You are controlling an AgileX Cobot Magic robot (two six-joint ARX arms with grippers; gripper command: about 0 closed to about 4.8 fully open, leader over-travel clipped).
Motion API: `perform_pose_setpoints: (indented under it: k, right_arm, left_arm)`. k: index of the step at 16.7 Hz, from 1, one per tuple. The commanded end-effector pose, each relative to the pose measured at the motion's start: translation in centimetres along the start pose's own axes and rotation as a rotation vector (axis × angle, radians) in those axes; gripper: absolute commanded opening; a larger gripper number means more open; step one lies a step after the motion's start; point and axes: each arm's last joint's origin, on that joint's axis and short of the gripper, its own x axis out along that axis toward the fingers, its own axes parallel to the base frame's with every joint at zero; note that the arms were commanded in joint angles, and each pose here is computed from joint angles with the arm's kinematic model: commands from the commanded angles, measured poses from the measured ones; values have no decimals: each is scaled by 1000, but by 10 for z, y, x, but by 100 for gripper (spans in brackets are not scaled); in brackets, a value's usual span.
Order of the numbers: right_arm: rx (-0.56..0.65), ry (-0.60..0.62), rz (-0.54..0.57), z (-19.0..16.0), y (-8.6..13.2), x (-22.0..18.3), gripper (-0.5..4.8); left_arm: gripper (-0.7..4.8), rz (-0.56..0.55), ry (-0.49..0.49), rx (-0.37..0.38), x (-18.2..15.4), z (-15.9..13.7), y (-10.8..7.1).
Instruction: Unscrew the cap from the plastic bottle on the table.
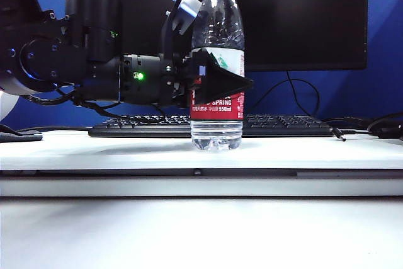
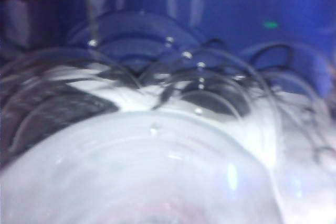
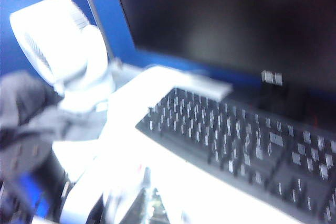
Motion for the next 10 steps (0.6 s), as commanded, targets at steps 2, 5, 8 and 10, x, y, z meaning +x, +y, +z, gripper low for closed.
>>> perform_pose_setpoints:
  k: [2, 5, 8, 10]
  right_arm:
    - [5, 17, -3, 2, 5, -19, -1]
    - [-1, -7, 1, 4, 8, -29, -1]
    - [6, 24, -4, 1, 8, -30, -1]
    - [10, 39, 7, 0, 8, -30, -1]
  left_arm:
    - [272, 75, 39, -23, 0, -6, 2]
    - [274, 75, 39, -23, 0, -6, 2]
    - [356, 75, 39, -23, 0, -6, 2]
    - [406, 75, 38, -23, 0, -6, 2]
